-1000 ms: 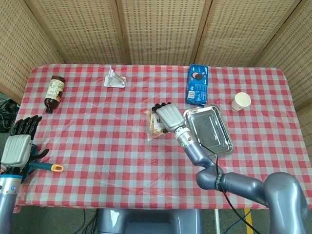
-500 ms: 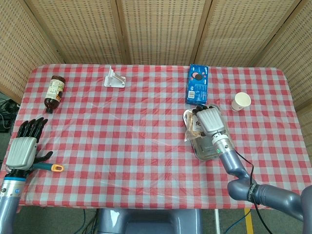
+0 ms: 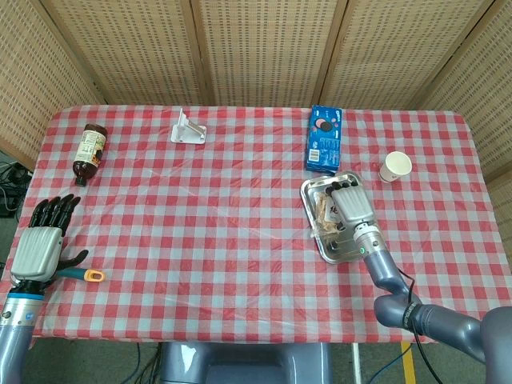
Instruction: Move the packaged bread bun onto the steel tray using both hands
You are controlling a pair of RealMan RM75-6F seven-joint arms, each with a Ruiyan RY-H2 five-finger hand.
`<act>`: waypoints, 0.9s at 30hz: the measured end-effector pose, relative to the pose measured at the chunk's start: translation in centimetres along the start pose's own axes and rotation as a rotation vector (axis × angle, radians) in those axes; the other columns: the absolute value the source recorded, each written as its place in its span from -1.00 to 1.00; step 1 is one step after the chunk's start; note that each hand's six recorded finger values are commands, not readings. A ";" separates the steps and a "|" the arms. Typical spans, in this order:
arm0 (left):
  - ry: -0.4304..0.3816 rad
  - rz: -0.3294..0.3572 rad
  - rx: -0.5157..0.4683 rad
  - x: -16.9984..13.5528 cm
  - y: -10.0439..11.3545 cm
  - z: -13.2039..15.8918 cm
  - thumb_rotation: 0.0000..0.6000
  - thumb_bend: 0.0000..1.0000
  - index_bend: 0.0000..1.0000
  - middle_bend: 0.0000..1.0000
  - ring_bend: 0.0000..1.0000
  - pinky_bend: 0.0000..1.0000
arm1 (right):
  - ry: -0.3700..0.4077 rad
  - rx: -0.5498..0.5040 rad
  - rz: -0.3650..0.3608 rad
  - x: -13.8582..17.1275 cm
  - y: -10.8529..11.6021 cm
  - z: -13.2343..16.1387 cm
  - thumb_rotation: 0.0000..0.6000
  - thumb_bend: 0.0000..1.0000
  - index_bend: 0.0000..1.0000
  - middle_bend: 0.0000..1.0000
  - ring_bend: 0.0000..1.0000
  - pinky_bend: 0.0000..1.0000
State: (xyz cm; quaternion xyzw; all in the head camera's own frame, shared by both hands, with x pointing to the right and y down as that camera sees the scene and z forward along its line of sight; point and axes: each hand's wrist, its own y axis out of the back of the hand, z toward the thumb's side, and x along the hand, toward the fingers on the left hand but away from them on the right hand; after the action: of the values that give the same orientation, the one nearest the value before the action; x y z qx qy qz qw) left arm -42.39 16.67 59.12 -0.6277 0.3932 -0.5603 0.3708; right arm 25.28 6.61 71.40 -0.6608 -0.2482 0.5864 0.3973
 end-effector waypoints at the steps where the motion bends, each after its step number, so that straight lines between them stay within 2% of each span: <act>1: -0.001 0.000 -0.001 0.0 0.0 0.0 1.00 -0.62 -1.00 -1.00 -1.00 -1.00 | -0.005 0.002 0.005 -0.1 -0.2 -0.1 1.00 -0.76 -0.23 -0.57 -0.54 -0.52; 3: -0.002 0.001 -0.002 0.0 0.0 0.0 1.00 -0.62 -1.00 -1.00 -1.00 -1.00 | -0.014 0.005 0.017 -0.1 -0.5 -0.2 1.00 -0.78 -0.42 -0.81 -0.81 -0.74; 6: -0.004 0.001 -0.004 -0.1 0.1 0.0 1.00 -0.62 -1.00 -1.00 -1.00 -1.00 | -0.030 0.010 0.027 -0.1 -0.8 -0.4 1.00 -0.79 -0.62 -1.00 -1.00 -0.97; 12: -0.010 0.000 -0.008 -0.1 0.1 0.2 1.00 -0.62 -1.00 -1.00 -1.00 -1.00 | -0.067 0.041 0.016 0.0 -0.4 -0.8 1.00 -0.79 -0.83 -1.00 -1.00 -1.00; 16: -0.012 0.002 -0.011 -0.2 0.2 0.2 1.00 -0.62 -1.00 -1.00 -1.00 -1.00 | -0.099 0.067 0.000 0.4 0.2 -1.3 1.00 -0.79 -0.87 -1.00 -1.00 -1.00; 21: -0.012 0.013 -0.017 -0.2 0.5 0.1 1.00 -0.62 -1.00 -1.00 -1.00 -1.00 | -0.167 0.122 -0.072 1.2 1.7 -2.7 1.00 -0.79 -0.97 -1.00 -1.00 -1.00; 24: -0.010 0.020 -0.018 -0.3 0.7 0.0 1.00 -0.62 -1.00 -1.00 -1.00 -1.00 | -0.201 0.107 -0.115 2.4 2.7 -3.2 1.00 -0.79 -1.00 -1.00 -1.00 -1.00; 27: -0.006 0.025 -0.018 -0.3 0.8 -0.1 1.00 -0.62 -1.00 -1.00 -1.00 -1.00 | -0.202 0.074 -0.131 4.3 3.3 -3.1 1.00 -0.79 -1.00 -1.00 -1.00 -1.00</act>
State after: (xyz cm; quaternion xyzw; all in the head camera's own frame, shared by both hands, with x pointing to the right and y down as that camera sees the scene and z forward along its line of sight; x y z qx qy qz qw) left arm -42.58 16.61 58.27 -0.6278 0.4047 -0.5502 0.3734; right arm 28.68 7.37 66.21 -0.5658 -0.3078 0.6315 0.4317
